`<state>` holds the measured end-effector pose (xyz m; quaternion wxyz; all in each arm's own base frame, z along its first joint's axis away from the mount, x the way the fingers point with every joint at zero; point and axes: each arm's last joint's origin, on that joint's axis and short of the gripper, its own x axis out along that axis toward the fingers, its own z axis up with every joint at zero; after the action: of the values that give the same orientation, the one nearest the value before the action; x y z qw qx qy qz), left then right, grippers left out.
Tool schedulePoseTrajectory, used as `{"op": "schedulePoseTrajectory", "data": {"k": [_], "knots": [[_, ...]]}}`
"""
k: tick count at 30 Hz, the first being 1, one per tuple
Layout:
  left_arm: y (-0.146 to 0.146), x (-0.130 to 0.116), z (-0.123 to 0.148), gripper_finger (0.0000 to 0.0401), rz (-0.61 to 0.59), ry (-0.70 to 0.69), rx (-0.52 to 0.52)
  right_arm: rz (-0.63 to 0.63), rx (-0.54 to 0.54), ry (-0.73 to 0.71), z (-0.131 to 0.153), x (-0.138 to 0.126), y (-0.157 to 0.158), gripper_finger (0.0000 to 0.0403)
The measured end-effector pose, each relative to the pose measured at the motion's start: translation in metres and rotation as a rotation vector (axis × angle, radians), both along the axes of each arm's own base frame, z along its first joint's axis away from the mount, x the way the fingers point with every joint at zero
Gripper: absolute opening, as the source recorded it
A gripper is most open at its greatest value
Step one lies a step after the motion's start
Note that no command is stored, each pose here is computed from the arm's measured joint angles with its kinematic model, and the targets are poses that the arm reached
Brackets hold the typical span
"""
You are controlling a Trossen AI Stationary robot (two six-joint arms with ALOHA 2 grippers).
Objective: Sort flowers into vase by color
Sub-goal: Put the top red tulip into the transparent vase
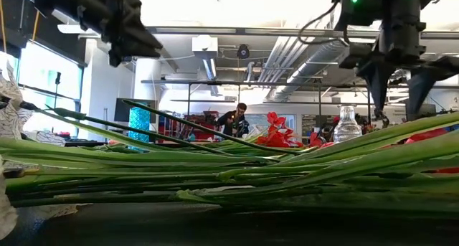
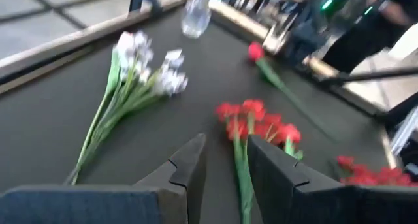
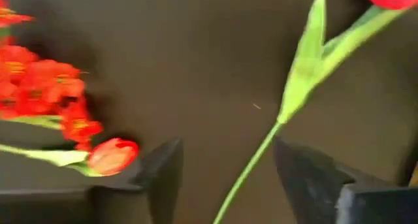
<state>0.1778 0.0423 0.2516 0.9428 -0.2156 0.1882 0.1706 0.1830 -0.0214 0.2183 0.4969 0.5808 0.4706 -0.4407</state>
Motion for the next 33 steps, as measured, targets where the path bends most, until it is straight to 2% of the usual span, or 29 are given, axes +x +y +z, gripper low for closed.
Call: {"op": "schedulePoseTrajectory", "data": {"k": [4, 11, 17, 21, 26, 33], "knots": [[0.001, 0.007, -0.009, 0.01, 0.012, 0.045, -0.061, -0.014, 0.016, 0.07, -0.009, 0.006, 0.007, 0.025], [0.002, 0.016, -0.022, 0.01, -0.006, 0.105, -0.126, -0.07, -0.033, 0.356, -0.03, -0.005, 0.01, 0.0236], [0.003, 0.021, -0.028, 0.0099, 0.004, 0.135, -0.148, -0.221, -0.016, 0.288, -0.072, -0.014, 0.006, 0.0221], [0.002, 0.021, -0.028, 0.0099, 0.006, 0.132, -0.158, -0.288, -0.021, 0.235, -0.086, -0.022, 0.005, 0.0207], [0.002, 0.021, -0.028, 0.0099, 0.005, 0.131, -0.159, -0.298, -0.047, 0.244, -0.089, -0.026, 0.005, 0.0164], [0.005, 0.023, -0.026, 0.0099, 0.033, 0.1, -0.137, -0.28, -0.109, 0.215, -0.09, -0.024, 0.003, 0.0057]]}}
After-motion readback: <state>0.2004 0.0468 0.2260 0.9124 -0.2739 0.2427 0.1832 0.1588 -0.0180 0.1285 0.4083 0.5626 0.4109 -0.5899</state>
